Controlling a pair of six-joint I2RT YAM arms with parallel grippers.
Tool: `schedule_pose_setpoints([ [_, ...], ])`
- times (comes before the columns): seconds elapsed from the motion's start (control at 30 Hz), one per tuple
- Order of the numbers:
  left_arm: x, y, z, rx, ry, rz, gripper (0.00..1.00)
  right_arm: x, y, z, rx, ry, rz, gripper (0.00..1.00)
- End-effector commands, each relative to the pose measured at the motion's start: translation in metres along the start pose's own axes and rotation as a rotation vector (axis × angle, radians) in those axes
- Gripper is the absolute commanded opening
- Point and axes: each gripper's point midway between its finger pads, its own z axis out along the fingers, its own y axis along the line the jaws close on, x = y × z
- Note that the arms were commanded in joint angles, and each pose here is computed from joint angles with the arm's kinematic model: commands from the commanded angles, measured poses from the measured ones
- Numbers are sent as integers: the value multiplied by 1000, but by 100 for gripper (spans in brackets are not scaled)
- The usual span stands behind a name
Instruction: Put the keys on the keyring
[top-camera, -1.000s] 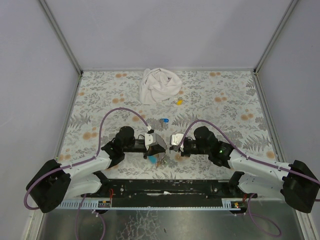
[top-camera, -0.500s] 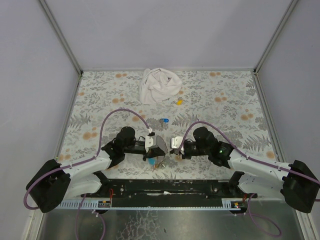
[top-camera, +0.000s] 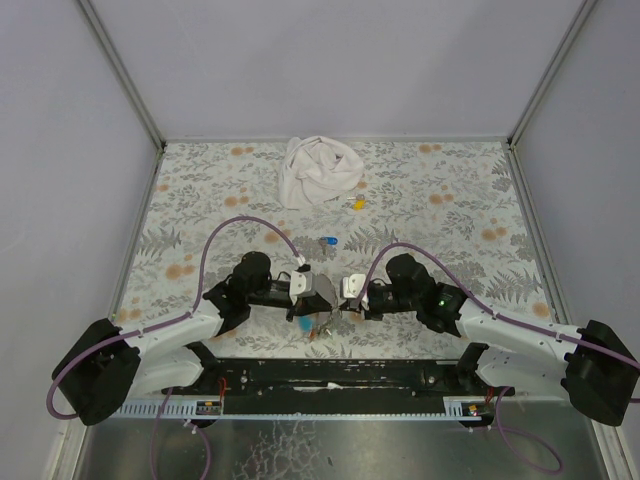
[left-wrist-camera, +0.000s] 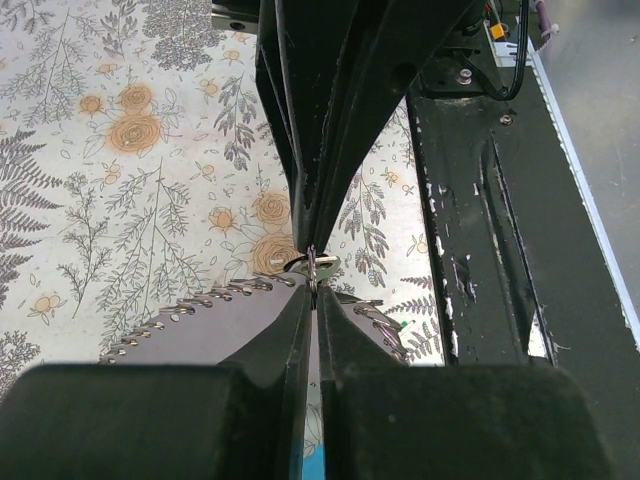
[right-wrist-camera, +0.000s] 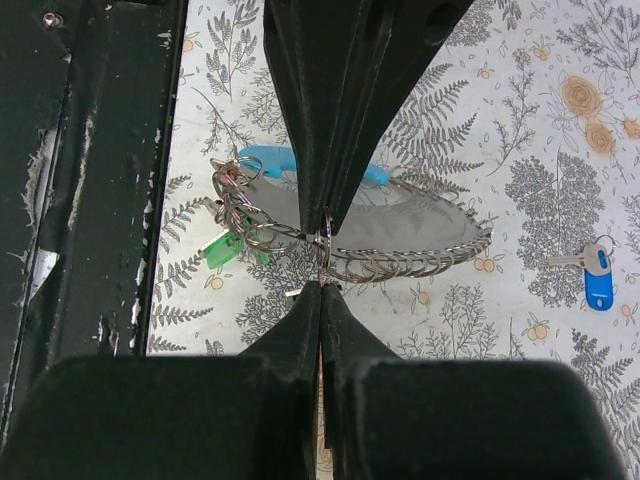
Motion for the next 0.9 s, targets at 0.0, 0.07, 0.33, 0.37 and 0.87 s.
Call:
schedule_pose_setpoints([
  [0.0, -25, 11, 3, -39, -62, 68, 0, -40, -16, -2, 54, -113, -30, 0],
  [0.07, -26, 13, 2, -56, -63, 70, 0, -42, -19, -3, 69, -117, -18, 0],
  [0.33, -24, 19, 2, -92, -59, 59, 0, -50, -19, -5, 79, -155, -5, 0],
  [0.37, -24, 19, 2, -93, -60, 59, 0, -51, -19, -5, 78, -158, -6, 0],
  [0.87, -28, 31, 4, -163, -67, 10, 0, -57, -21, -4, 92, -205, 2, 0],
])
